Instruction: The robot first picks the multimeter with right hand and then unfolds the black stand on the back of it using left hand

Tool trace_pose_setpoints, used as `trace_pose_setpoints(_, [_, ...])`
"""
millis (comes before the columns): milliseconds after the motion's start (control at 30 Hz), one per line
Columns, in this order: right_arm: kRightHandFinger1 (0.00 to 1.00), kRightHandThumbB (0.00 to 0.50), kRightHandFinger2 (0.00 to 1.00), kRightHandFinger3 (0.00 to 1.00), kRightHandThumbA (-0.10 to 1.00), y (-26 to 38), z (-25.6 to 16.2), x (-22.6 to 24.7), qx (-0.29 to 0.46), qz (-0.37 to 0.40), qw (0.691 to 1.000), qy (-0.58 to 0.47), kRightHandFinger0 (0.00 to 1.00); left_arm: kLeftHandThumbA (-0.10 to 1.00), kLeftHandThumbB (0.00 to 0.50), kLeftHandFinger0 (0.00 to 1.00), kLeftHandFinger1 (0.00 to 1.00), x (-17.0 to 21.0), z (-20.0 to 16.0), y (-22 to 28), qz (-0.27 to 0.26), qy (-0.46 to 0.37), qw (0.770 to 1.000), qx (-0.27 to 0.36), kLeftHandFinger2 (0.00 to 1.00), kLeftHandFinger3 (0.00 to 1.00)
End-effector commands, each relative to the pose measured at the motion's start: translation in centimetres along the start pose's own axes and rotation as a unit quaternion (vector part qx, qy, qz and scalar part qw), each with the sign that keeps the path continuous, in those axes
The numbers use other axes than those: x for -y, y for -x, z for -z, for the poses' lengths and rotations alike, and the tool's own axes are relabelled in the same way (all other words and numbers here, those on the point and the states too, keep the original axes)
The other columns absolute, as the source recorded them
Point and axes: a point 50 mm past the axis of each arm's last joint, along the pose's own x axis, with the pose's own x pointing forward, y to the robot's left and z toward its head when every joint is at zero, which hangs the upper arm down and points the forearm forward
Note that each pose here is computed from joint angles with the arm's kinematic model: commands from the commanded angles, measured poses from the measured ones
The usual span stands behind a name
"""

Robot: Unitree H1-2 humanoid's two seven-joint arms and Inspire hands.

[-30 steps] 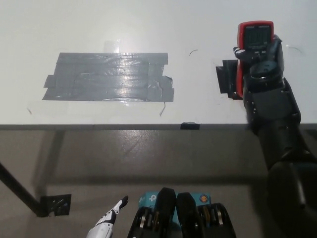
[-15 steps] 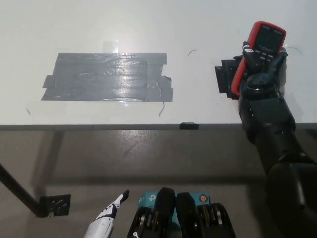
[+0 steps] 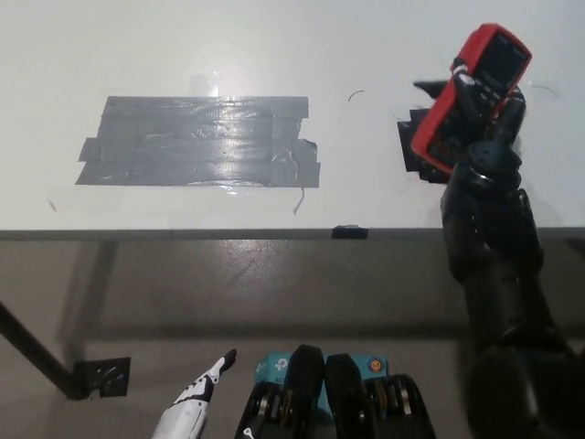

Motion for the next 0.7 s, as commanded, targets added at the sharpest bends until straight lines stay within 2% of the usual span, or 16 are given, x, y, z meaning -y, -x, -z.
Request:
trace_pose_setpoints(0, [0.32, 0.156, 0.78, 0.68, -0.10, 5.4, -12.2, -2.2, 0.114, -0.177, 0.950, -0.232, 0.00, 0.72, 0.110, 1.00, 1.00, -1.0, -1.3, -0.1, -0.026, 0.025, 0.999, 0.036, 1.00, 1.00])
trace_pose_setpoints(67, [0.26, 0.114, 0.86, 0.77, -0.10, 7.6, -13.3, -1.6, 0.112, -0.217, 0.931, -0.272, 0.00, 0.69, 0.133, 1.00, 1.00, -1.7, -2.5, -0.5, -0.049, 0.064, 0.995, 0.057, 1.00, 1.00])
trace_pose_setpoints(100, [0.27, 0.083, 0.90, 0.85, -0.10, 8.6, -13.5, -1.3, 0.114, -0.242, 0.921, -0.284, 0.00, 0.68, 0.143, 1.00, 1.00, -2.4, -3.2, -0.8, -0.063, 0.082, 0.992, 0.073, 1.00, 1.00])
trace_pose_setpoints(133, [0.28, 0.074, 0.91, 0.89, -0.10, 9.0, -13.6, -1.2, 0.117, -0.252, 0.917, -0.287, 0.00, 0.68, 0.146, 1.00, 1.00, -2.7, -3.6, -0.9, -0.068, 0.086, 0.991, 0.077, 1.00, 1.00])
trace_pose_setpoints(167, [0.30, 0.054, 0.81, 0.94, -0.10, 10.1, -13.8, -0.9, 0.121, -0.273, 0.907, -0.297, 0.00, 0.68, 0.157, 1.00, 1.00, -3.5, -4.5, -1.1, -0.079, 0.094, 0.988, 0.091, 1.00, 1.00])
trace_pose_setpoints(233, [0.33, 0.071, 0.71, 0.94, -0.10, 11.6, -13.5, -0.5, 0.126, -0.304, 0.889, -0.319, 0.00, 0.71, 0.177, 1.00, 1.00, -5.0, -6.2, -1.5, -0.104, 0.098, 0.983, 0.116, 1.00, 1.00])
trace_pose_setpoints(367, [0.31, 0.086, 0.69, 0.95, -0.10, 14.5, -12.3, 0.8, 0.128, -0.343, 0.862, -0.352, 0.00, 0.78, 0.175, 1.00, 1.00, -7.9, -9.9, -2.5, -0.149, 0.099, 0.966, 0.185, 1.00, 1.00])
trace_pose_setpoints(433, [0.30, 0.074, 0.66, 0.94, -0.10, 16.0, -11.4, 1.6, 0.116, -0.372, 0.842, -0.375, 0.00, 0.79, 0.203, 1.00, 1.00, -8.9, -11.5, -3.0, -0.165, 0.112, 0.955, 0.221, 1.00, 1.00])
trace_pose_setpoints(533, [0.33, 0.083, 0.69, 0.92, -0.10, 17.8, -10.7, 2.0, 0.102, -0.398, 0.821, -0.395, 0.00, 0.83, 0.229, 1.00, 1.00, -10.3, -13.1, -3.8, -0.185, 0.099, 0.944, 0.254, 1.00, 1.00])
trace_pose_setpoints(567, [0.35, 0.094, 0.71, 0.91, -0.10, 18.7, -10.1, 2.3, 0.087, -0.415, 0.805, -0.415, 0.00, 0.84, 0.261, 1.00, 1.00, -11.2, -14.2, -4.2, -0.193, 0.094, 0.939, 0.268, 1.00, 1.00])
trace_pose_setpoints(600, [0.35, 0.097, 0.71, 0.91, -0.10, 19.1, -9.7, 2.4, 0.080, -0.428, 0.795, -0.423, 0.00, 0.86, 0.265, 1.00, 1.00, -11.7, -14.8, -4.5, -0.201, 0.091, 0.935, 0.276, 1.00, 1.00])
trace_pose_setpoints(633, [0.36, 0.111, 0.73, 0.96, -0.10, 19.6, -9.2, 2.6, 0.075, -0.432, 0.791, -0.427, 0.00, 0.88, 0.275, 1.00, 1.00, -12.0, -15.4, -4.6, -0.206, 0.090, 0.932, 0.283, 1.00, 1.00])
trace_pose_setpoints(667, [0.36, 0.113, 0.73, 0.97, -0.10, 20.2, -8.7, 2.8, 0.068, -0.439, 0.786, -0.431, 0.00, 0.88, 0.270, 1.00, 1.00, -12.4, -16.0, -4.9, -0.208, 0.096, 0.928, 0.294, 1.00, 1.00])
